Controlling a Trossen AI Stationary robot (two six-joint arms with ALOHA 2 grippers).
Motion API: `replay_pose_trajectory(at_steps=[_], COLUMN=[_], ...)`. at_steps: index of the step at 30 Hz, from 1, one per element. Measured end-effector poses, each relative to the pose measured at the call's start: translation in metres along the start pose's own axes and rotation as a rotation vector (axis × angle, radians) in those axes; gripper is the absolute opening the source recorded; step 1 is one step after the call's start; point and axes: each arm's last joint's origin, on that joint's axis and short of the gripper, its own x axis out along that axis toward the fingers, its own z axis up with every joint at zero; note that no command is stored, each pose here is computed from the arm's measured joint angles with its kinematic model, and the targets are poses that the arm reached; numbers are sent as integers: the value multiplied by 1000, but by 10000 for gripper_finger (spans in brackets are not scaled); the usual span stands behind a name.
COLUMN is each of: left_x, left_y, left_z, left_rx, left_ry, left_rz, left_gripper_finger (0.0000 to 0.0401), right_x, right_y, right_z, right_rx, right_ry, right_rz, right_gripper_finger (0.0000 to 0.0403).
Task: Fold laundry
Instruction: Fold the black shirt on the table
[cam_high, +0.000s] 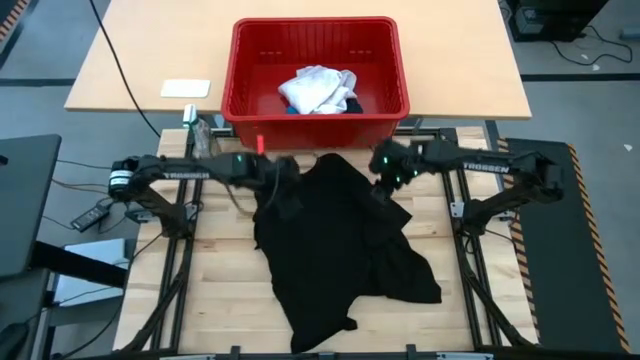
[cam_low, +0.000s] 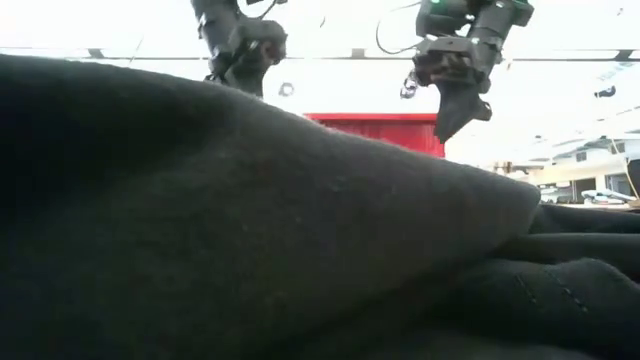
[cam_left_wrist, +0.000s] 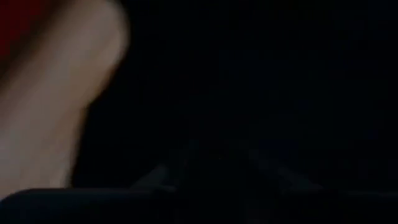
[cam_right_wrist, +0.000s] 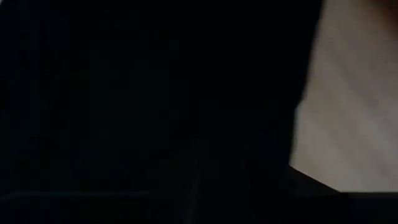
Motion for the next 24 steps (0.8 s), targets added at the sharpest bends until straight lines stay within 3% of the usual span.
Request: replay_pose_trajectory(at_steps=[7, 12, 16, 20, 24], left_x=[33, 71, 101, 121, 126], left_y=[-65, -94, -103, -105, -107], left_z=[-17, -38, -59, -76, -80], left_rx=[42, 80, 96, 103, 111], left_ry=[-20, 77, 222, 351, 374], left_rz=[-111, -105, -69, -24, -6], left_gripper_finger=[103, 103, 102, 102, 102], right_x=[44, 70, 82, 84, 83], right_y=[16, 11, -2, -20, -39], right_z=[-49, -69, -77, -79, -73], right_rx=[51, 42, 17, -2, -20], right_ry=[16, 76, 115, 148, 102], right_rz=[123, 81, -16, -187, -368], right_gripper_finger=[99, 82, 75, 74, 74])
